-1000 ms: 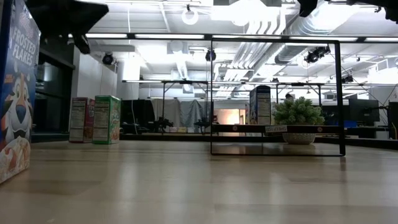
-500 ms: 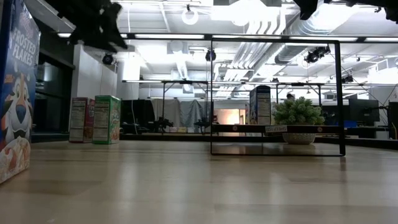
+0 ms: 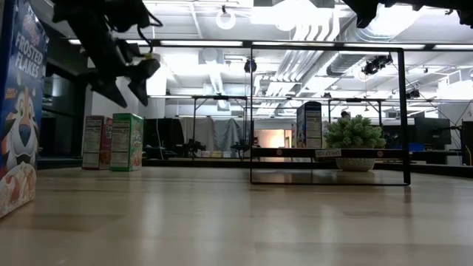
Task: Stack cereal on shelf
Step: Put the top green cereal box on the shelf
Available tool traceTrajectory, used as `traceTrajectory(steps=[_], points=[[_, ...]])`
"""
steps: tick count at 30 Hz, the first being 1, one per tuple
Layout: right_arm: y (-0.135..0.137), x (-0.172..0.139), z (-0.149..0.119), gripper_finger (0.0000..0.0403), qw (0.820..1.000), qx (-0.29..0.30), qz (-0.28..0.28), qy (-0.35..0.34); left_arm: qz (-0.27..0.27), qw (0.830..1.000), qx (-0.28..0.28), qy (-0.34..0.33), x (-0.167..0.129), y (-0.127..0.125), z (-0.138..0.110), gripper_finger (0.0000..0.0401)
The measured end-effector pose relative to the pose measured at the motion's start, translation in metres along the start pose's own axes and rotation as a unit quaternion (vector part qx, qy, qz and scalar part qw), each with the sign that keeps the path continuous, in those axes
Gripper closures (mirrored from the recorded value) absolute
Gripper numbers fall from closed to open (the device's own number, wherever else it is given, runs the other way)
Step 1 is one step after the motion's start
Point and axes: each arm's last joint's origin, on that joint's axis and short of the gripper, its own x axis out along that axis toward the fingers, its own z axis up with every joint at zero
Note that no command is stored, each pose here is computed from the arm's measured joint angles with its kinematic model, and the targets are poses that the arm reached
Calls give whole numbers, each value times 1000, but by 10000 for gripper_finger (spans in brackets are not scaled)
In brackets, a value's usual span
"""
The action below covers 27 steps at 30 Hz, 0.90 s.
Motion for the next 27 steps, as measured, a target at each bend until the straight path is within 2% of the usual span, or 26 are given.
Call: traceTrajectory(steps=[13,27], points=[[0,0,-1,169,1000,6,-1,5,62,998,-12,30,27,-5,-9,139],[0,0,-2,169,1000,8,-2,12,69,993,-40,82,40,-12,-21,139]])
